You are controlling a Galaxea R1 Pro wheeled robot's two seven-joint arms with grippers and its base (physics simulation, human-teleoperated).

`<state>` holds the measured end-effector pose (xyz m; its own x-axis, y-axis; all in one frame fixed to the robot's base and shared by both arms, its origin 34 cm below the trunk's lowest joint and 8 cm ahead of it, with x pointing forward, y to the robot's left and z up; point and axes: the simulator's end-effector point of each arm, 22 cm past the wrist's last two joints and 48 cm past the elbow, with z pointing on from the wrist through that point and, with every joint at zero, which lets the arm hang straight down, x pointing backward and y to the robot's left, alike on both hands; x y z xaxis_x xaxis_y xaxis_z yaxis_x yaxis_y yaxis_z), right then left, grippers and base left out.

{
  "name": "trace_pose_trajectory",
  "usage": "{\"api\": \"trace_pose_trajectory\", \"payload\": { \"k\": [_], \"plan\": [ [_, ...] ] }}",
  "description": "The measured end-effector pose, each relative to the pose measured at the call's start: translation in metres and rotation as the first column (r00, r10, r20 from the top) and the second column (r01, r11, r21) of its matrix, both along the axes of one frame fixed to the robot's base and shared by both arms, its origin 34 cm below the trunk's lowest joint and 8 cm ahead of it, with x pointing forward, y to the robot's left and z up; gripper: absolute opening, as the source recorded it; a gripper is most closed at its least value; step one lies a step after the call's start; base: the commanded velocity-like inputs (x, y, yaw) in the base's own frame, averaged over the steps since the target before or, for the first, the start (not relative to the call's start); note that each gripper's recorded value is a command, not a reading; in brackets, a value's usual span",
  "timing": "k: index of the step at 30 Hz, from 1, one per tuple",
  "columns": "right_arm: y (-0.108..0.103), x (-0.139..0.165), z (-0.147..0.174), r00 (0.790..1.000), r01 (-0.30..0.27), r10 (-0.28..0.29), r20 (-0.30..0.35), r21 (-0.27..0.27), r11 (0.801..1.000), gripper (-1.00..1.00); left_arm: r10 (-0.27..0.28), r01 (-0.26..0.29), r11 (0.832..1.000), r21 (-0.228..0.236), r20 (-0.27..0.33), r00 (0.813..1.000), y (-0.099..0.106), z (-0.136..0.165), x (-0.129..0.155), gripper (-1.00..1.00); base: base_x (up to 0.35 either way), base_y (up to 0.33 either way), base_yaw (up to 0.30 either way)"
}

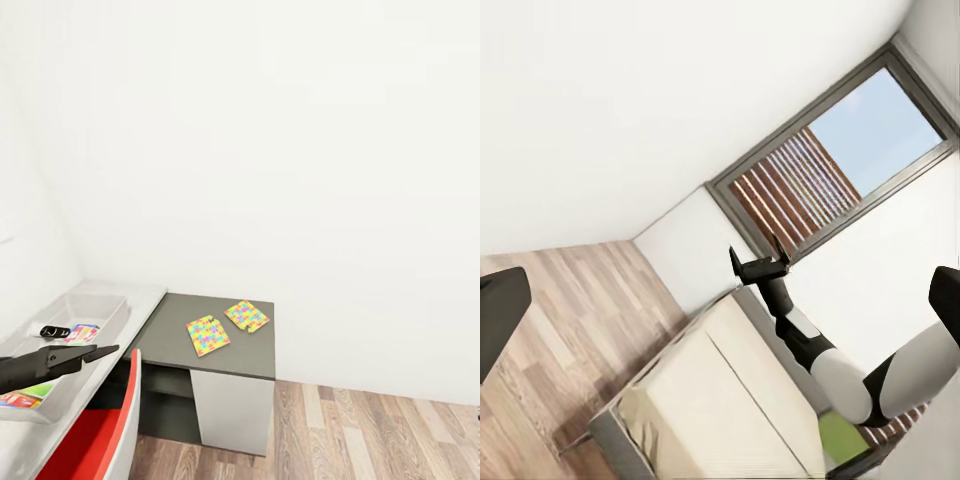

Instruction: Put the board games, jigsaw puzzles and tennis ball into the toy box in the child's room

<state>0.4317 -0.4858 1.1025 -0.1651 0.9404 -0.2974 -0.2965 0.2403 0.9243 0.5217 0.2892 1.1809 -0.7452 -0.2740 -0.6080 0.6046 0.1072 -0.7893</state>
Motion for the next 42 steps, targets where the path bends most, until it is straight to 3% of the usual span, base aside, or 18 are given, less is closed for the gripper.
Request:
{"api": "trace_pose_trajectory", "payload": {
  "k": [36,42],
  "plan": [
    [-0.003,-0.005,0.007,1.000,0.010,-0.010,0.028,0.007,1.000,1.00,-0.004,0.004,1.000,-0.002,0.046,0.999,-0.003,0.019,-0.009,1.00,0.000,0.000,-0.207],
    [0.001,-0.002,-0.009,0.999,0.002,-0.003,-0.037,-0.034,0.999,1.00,-0.053,0.053,0.999,0.014,0.025,0.998,-0.033,0.017,-0.010,1.00,0.000,0.000,-0.073]
  ]
}}
